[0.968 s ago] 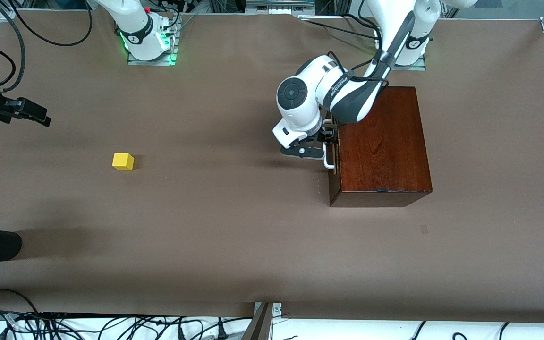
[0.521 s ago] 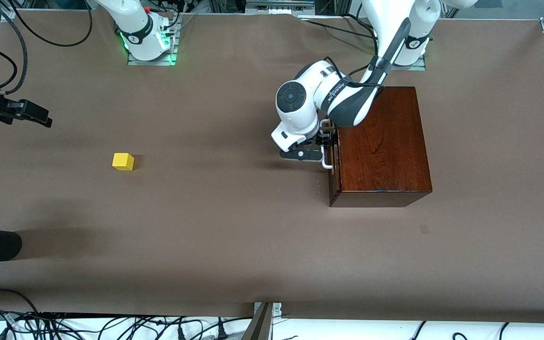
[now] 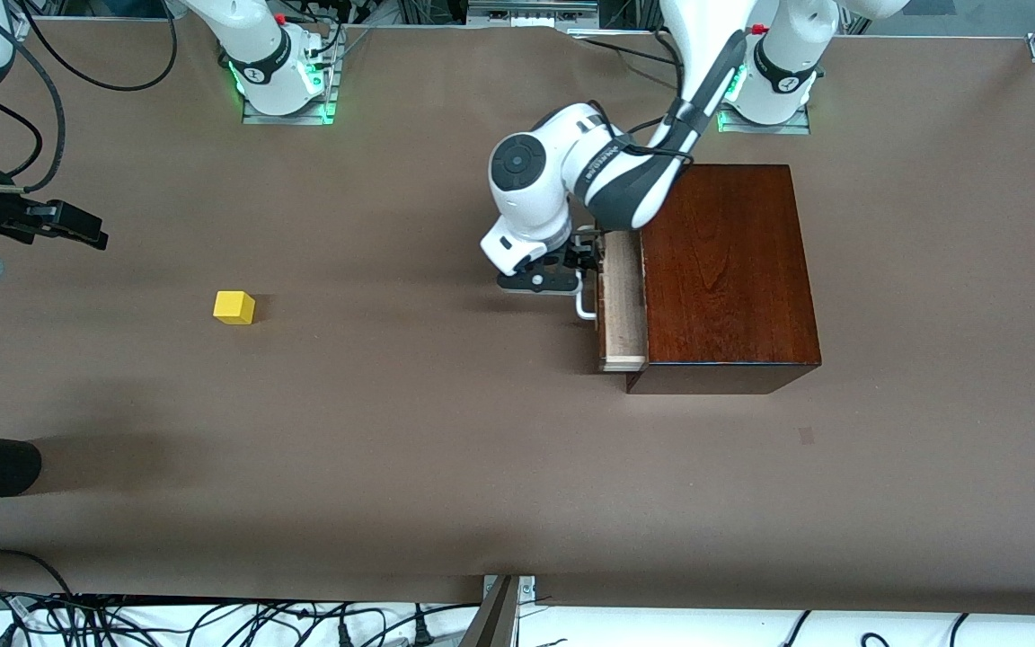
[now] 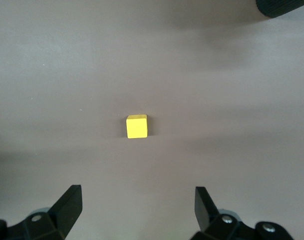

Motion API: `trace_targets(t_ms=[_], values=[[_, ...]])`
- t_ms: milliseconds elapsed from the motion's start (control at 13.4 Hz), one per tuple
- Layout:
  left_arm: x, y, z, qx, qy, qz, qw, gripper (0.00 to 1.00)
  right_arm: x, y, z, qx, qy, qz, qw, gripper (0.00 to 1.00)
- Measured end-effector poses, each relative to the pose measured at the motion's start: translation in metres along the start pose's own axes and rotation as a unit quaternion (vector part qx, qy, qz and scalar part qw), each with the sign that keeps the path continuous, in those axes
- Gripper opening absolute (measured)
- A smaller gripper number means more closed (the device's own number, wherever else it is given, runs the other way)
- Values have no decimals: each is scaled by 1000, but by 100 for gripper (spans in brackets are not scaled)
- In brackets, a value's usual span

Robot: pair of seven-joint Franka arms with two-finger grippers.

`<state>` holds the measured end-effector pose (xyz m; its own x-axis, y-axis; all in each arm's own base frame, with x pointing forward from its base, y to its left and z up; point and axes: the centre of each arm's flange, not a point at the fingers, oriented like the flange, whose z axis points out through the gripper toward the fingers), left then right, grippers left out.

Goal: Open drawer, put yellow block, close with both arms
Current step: 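Pull the drawer out of the box with the left gripper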

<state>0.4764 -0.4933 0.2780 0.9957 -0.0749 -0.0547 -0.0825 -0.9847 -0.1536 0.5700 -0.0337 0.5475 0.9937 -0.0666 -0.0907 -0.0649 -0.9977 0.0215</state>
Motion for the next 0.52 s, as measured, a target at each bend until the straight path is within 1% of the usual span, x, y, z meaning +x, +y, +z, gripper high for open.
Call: trace_targets(t_ms=[223,521], values=[[-1,19,-3,-1,11,-6,1000,100,2,-1,15,0,1,0,1000,100],[-1,37,-6,-7,19,-14,1000,100,2,-1,15,0,1,-1,1000,100]])
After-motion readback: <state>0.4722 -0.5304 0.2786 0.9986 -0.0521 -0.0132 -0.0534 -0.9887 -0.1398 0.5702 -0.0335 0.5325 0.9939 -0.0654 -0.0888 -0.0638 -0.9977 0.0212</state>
